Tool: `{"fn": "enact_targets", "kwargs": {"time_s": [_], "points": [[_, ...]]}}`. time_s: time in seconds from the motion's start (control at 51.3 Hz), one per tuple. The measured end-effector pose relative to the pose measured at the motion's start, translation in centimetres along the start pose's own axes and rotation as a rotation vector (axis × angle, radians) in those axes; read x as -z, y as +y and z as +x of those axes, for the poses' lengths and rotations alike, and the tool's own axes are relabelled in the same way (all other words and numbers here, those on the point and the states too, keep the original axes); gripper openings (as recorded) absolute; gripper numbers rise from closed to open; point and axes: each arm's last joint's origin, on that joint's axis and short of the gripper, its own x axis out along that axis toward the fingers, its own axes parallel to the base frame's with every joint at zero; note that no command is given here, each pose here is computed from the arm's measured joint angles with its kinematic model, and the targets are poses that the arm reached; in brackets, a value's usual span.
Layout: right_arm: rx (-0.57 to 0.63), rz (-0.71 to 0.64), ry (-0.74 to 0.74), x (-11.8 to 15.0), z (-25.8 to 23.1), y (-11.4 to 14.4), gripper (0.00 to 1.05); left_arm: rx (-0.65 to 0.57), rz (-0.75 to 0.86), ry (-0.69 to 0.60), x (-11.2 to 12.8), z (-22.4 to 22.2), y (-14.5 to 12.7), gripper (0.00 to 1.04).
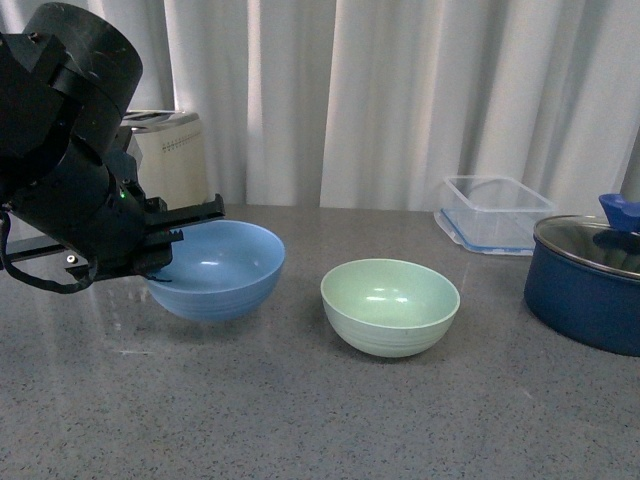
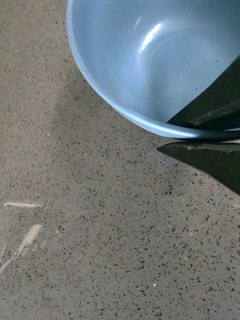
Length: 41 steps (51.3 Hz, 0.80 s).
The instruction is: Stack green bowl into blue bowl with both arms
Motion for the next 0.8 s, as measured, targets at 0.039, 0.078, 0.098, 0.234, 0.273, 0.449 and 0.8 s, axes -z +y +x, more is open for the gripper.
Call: {"fn": "enact_targets", "kwargs": {"time_s": [0.039,0.078,0.098,0.234,0.273,0.449,0.8], "points": [[0.000,0.000,0.000,0.0,0.0,0.0,0.95,-0.001,0.002,0.005,0.2,0.2,0.0,0.04],[0.000,0.000,0.000,0.0,0.0,0.0,0.95,-0.002,0.004,0.011,0.3,0.4,-0.1,0.04],[0.000,0.000,0.000,0.0,0.0,0.0,0.95,-0.002,0.005,0.013,0.4,0.4,-0.1,0.04],[0.000,0.000,0.000,0.0,0.0,0.0,0.95,0.001,0.012,0.024,0.9,0.8,-0.4,0.04],[0.000,0.000,0.000,0.0,0.0,0.0,0.95,0.004,0.014,0.028,1.0,0.9,-0.6,0.04],[0.000,0.000,0.000,0.0,0.0,0.0,0.95,0.009,0.024,0.043,1.6,1.3,-1.1,0.04],[0.000,0.000,0.000,0.0,0.0,0.0,0.95,0.011,0.031,0.051,2.0,1.9,-1.4,0.04]]}}
